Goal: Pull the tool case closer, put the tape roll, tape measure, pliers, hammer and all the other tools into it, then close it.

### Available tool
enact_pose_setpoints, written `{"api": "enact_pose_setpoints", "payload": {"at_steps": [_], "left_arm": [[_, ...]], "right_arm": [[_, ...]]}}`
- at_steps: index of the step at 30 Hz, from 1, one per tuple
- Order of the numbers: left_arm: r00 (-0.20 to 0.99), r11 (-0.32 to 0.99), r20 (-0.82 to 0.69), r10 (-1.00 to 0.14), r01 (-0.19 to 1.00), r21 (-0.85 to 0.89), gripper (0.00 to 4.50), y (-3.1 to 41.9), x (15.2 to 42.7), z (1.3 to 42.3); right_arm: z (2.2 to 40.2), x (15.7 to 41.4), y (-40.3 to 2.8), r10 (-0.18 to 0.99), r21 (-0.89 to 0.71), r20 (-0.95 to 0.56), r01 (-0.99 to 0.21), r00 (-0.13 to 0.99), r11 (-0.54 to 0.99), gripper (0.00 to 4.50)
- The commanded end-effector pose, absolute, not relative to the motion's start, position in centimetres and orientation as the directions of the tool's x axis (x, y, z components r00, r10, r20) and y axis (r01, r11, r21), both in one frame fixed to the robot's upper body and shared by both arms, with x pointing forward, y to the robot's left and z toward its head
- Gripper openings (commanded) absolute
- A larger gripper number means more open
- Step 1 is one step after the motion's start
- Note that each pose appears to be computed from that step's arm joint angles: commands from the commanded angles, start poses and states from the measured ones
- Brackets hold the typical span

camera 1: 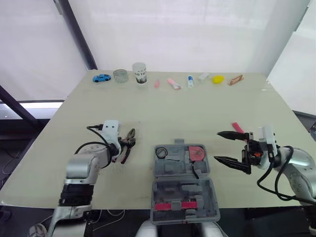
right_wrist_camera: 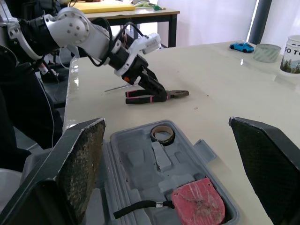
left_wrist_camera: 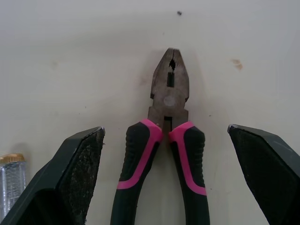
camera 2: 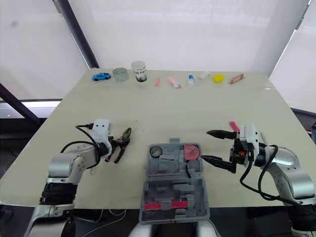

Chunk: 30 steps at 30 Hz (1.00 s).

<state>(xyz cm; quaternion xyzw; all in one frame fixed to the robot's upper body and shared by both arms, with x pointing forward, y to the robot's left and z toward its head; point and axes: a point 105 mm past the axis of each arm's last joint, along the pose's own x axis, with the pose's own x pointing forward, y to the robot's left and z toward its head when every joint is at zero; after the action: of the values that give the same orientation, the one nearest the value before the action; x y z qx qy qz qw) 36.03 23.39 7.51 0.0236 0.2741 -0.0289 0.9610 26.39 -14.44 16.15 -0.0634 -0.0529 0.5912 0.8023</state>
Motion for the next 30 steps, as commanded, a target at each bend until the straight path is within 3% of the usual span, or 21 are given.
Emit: {"api": "enact_pose_setpoints", "payload": {"at_steps": [1,6,9,11,13,20,25,30], "left_arm": [[0.851,0.997,-0.525,-0.012,0.048,0.055,4.50,23.1,36.7,7.2],[0.840,0.999,-0.543,0.000,0.027,0.041,4.50,22.7,37.1,6.0],[0.834,0.999,-0.552,-0.011,0.032,0.028,3.65,22.6,37.1,5.7],[0.830,0.999,-0.558,-0.015,0.031,0.018,2.83,22.7,37.0,5.5],[0.827,0.999,-0.562,-0.015,0.029,0.016,2.47,22.8,37.0,5.3],[0.829,0.998,-0.558,-0.050,0.069,0.014,2.47,22.9,35.9,5.6],[0.826,0.970,-0.529,-0.192,0.243,0.027,2.47,23.8,33.7,7.6],[0.749,0.851,-0.545,-0.378,0.512,0.114,2.46,24.5,31.4,10.1]], "right_arm": [[16.8,25.9,-14.1,0.957,-0.194,0.026,-0.937,0.290,0.289,4.43],[16.8,25.8,-13.9,0.956,-0.196,0.034,-0.936,0.290,0.291,4.43],[16.8,25.8,-13.9,0.957,-0.197,0.035,-0.937,0.289,0.290,4.50],[16.8,25.7,-13.8,0.957,-0.197,0.035,-0.937,0.289,0.290,4.50],[16.8,25.7,-13.8,0.957,-0.198,0.036,-0.936,0.289,0.290,4.50],[16.9,25.5,-13.4,0.961,-0.202,0.034,-0.939,0.276,0.277,4.50],[17.4,25.4,-13.0,0.963,-0.206,0.042,-0.941,0.265,0.267,4.50],[17.2,26.5,-11.8,0.952,-0.210,-0.010,-0.931,0.307,0.298,4.50]]}}
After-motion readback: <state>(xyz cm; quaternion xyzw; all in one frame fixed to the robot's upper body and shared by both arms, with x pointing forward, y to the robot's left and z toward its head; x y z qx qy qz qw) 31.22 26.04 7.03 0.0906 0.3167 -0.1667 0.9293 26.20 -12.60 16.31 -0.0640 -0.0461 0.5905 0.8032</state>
